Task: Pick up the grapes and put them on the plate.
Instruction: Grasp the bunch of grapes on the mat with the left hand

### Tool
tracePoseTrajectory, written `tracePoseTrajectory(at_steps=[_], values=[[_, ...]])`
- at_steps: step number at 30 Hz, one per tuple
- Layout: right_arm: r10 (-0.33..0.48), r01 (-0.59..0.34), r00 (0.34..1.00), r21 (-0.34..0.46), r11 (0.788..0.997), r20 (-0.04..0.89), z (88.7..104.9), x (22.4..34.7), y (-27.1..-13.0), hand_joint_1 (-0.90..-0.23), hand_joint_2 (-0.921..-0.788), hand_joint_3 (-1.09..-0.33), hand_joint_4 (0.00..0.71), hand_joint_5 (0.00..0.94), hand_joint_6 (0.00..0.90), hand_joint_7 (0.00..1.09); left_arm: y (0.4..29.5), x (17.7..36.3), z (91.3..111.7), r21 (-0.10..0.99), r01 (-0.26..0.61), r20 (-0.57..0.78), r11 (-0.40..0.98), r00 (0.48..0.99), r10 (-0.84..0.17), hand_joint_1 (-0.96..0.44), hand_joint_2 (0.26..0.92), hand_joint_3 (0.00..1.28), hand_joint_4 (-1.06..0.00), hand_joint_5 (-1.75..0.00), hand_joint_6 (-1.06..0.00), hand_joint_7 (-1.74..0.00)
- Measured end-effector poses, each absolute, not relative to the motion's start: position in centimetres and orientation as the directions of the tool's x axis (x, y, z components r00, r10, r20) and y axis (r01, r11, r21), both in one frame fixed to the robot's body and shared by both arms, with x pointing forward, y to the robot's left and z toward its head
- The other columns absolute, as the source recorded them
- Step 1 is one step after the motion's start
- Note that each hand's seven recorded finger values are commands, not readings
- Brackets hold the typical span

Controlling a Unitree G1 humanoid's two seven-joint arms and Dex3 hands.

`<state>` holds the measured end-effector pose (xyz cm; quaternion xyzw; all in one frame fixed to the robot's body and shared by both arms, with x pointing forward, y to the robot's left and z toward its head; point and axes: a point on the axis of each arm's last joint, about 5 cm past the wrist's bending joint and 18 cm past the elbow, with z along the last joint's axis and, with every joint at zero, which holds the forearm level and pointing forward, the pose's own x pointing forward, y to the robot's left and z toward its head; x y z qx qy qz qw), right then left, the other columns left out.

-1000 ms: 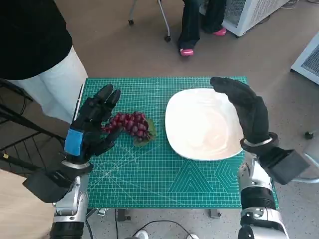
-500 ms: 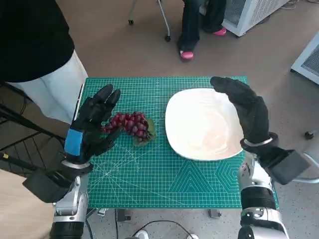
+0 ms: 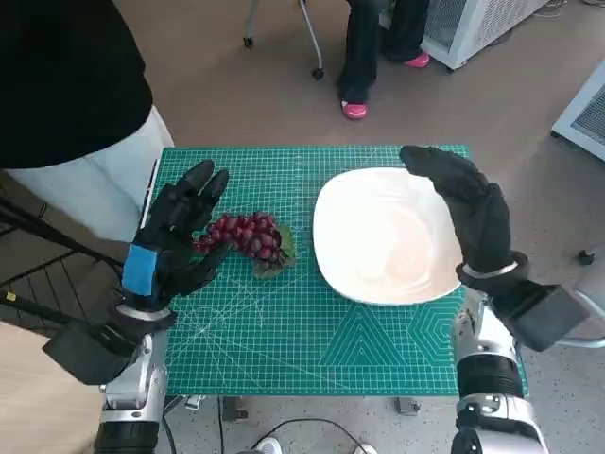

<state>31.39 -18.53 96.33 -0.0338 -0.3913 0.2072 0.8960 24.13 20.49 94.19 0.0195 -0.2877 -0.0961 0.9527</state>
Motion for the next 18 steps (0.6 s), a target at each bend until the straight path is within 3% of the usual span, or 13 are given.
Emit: tracePoseTrajectory(at_steps=[9,18], values=[[0.397,-0.346,0.608,-0.221,0.912,0.687,96.3,31.4,-18.5,-0.493,-0.921,-0.516,0.335,0.001,0.324,0.0,20.6,24.1,94.3,0.117,0.155,0.538,0.981,0.82,-0.193,-0.31,0.921,0.21,-0.39,0.0,-0.23,-0.38],[0.396,-0.345,0.608,-0.22,0.913,0.688,96.3,31.4,-18.5,-0.492,-0.921,-0.517,0.334,0.0,0.324,0.0,21.5,24.3,95.5,0.472,-0.002,0.422,0.882,0.879,-0.224,-0.42,0.921,0.1,-0.21,0.0,-0.22,-0.15]])
